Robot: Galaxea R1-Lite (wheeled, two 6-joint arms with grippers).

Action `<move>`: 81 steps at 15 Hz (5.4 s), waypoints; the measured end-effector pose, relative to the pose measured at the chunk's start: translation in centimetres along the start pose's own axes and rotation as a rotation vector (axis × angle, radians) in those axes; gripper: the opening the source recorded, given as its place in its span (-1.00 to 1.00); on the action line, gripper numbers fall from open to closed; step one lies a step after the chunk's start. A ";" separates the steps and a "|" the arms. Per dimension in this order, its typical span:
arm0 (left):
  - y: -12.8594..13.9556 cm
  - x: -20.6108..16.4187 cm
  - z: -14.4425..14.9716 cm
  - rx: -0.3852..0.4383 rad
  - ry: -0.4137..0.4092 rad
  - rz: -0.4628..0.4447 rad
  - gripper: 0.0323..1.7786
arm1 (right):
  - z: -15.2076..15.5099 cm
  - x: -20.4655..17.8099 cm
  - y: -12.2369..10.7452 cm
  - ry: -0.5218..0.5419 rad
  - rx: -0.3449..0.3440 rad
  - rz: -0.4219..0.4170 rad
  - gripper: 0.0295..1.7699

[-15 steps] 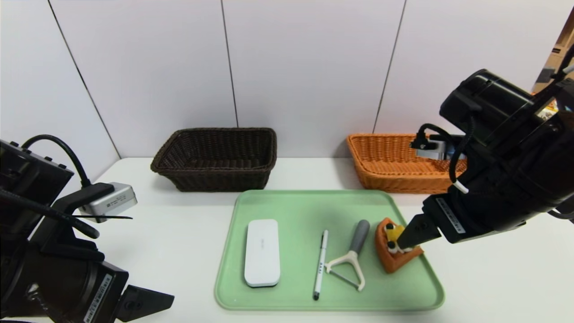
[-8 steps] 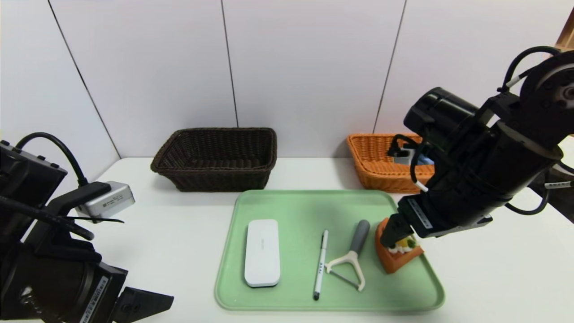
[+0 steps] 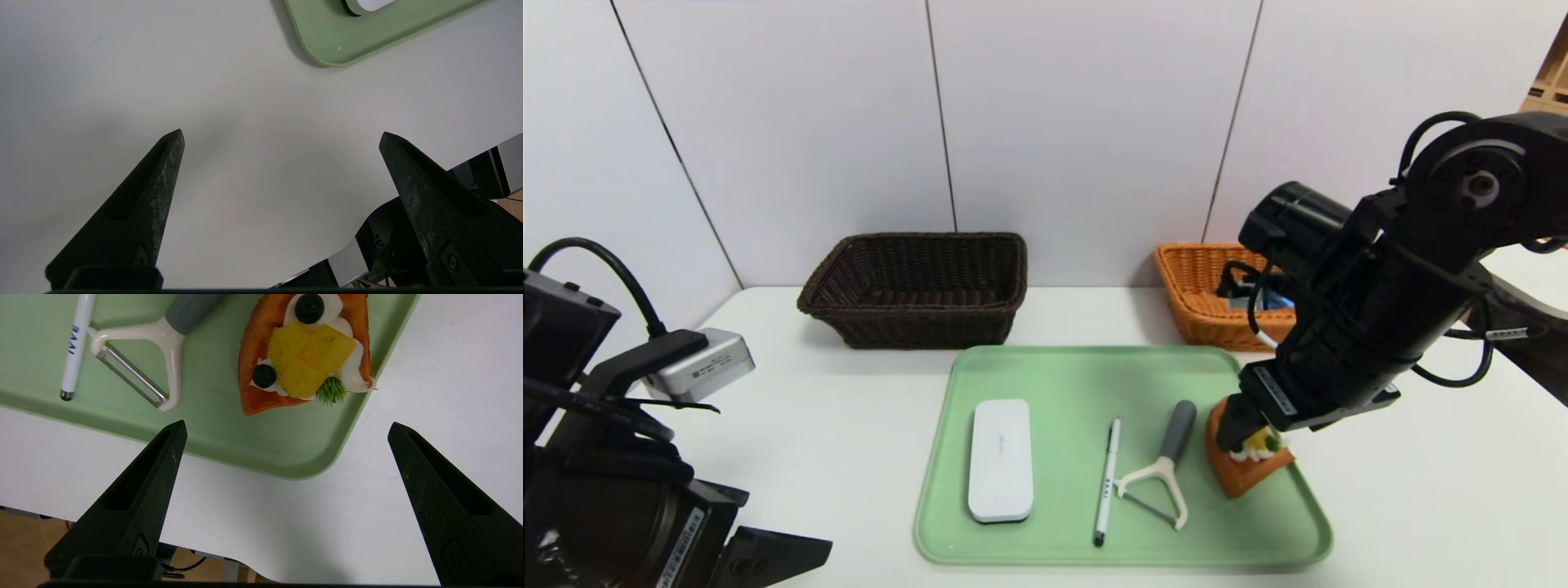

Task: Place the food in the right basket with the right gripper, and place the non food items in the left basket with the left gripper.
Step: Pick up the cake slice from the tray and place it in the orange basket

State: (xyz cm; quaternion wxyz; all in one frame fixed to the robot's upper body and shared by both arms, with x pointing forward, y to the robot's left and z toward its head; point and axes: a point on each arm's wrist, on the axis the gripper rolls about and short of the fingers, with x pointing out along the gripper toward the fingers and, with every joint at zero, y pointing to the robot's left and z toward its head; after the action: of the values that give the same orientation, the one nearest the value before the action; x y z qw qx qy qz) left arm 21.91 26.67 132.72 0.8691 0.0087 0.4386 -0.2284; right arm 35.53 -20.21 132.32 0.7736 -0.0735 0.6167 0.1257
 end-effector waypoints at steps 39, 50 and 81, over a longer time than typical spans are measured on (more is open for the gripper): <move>-0.1 -1.3 -0.6 0.009 -0.053 -0.010 0.90 | 2.1 6.8 0.4 0.089 -0.147 -0.037 0.38; -0.1 -1.3 -0.6 0.012 -0.053 -0.012 0.90 | 0.8 5.0 1.1 0.040 -0.177 -0.053 0.03; 0.0 -1.0 -1.0 0.007 -0.035 -0.008 0.90 | 9.6 -4.3 -9.1 -0.582 -0.140 -0.317 -0.02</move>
State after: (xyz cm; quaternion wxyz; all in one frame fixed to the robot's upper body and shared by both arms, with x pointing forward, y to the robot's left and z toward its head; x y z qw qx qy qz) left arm 20.61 27.32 132.89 0.8757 0.0062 0.4225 -0.2336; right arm 46.22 -26.76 138.33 0.9201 -0.1826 0.3410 0.0617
